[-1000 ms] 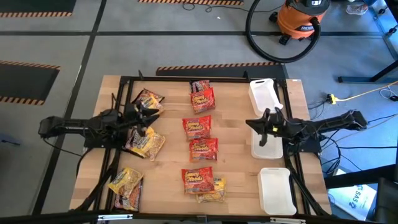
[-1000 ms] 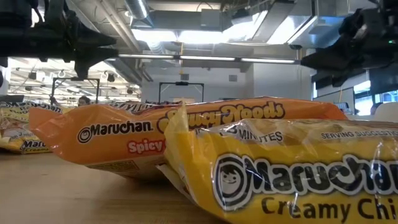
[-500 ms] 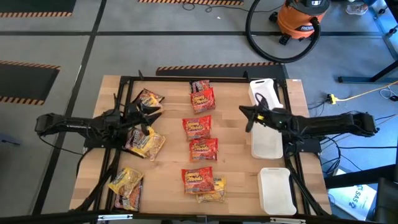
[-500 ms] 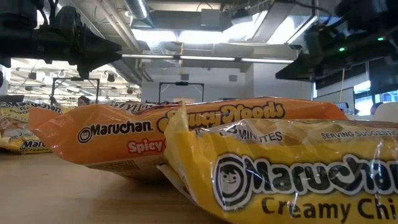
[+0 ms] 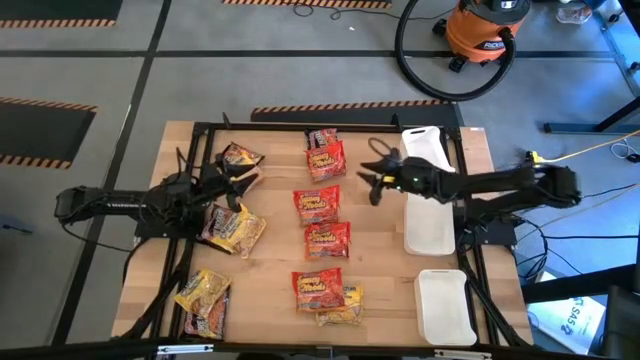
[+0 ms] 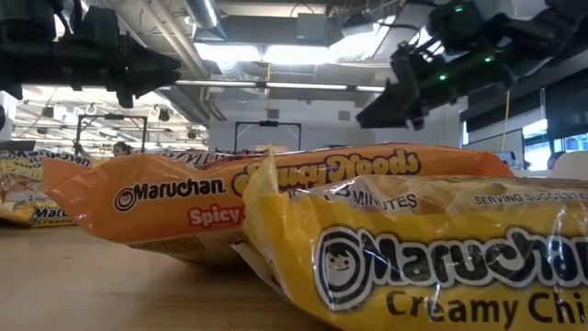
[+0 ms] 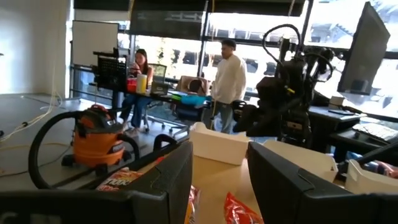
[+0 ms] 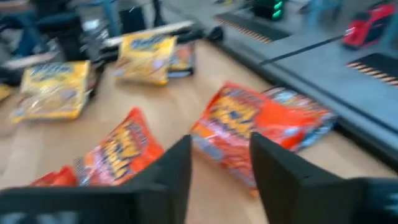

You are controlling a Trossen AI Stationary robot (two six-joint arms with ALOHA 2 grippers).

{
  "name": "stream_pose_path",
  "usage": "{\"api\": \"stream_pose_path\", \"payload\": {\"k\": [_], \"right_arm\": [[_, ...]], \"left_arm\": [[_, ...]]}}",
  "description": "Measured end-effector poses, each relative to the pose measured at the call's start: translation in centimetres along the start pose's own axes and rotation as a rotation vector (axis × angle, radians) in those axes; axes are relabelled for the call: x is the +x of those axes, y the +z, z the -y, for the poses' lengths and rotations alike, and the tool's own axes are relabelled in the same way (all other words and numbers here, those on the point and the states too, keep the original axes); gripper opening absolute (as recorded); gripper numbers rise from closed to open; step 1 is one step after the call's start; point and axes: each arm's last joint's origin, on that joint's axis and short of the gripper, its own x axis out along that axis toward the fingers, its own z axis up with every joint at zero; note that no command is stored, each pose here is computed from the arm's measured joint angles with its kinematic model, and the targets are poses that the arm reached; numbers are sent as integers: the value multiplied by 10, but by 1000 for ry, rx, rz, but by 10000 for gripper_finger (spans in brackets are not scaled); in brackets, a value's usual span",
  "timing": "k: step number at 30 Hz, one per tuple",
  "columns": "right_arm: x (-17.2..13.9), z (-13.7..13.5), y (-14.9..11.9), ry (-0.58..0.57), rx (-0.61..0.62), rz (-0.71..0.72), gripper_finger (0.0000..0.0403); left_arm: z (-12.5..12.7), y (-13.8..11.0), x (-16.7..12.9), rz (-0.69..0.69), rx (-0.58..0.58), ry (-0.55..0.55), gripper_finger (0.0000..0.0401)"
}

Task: Sort Maruchan noodles
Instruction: Put the orange noodle pack into the top white bin

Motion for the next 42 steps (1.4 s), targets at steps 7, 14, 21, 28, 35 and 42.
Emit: {"api": "stream_pose_path", "payload": {"k": [7, 14, 21, 28, 35, 42], "right_arm": [[26, -7, 6, 87, -4, -52, 271], [32, -9, 25, 66, 75, -10, 312], [53, -17, 45, 136, 46, -49, 308], [91, -23, 64, 119, -26, -187, 308], [124, -16, 58, 105, -33, -394, 308], [144, -2, 38, 204, 43, -498, 308]], "left_arm": [[1, -1, 0, -9, -24, -30, 147], [2, -5, 2, -49, -74, -73, 147], [0, -3, 7, -11, 9, -36, 147], [-3, 16, 16, 75, 125, -3, 147], [-2, 40, 28, 132, 197, -53, 147], [-2, 40, 30, 113, 203, -85, 147]]}}
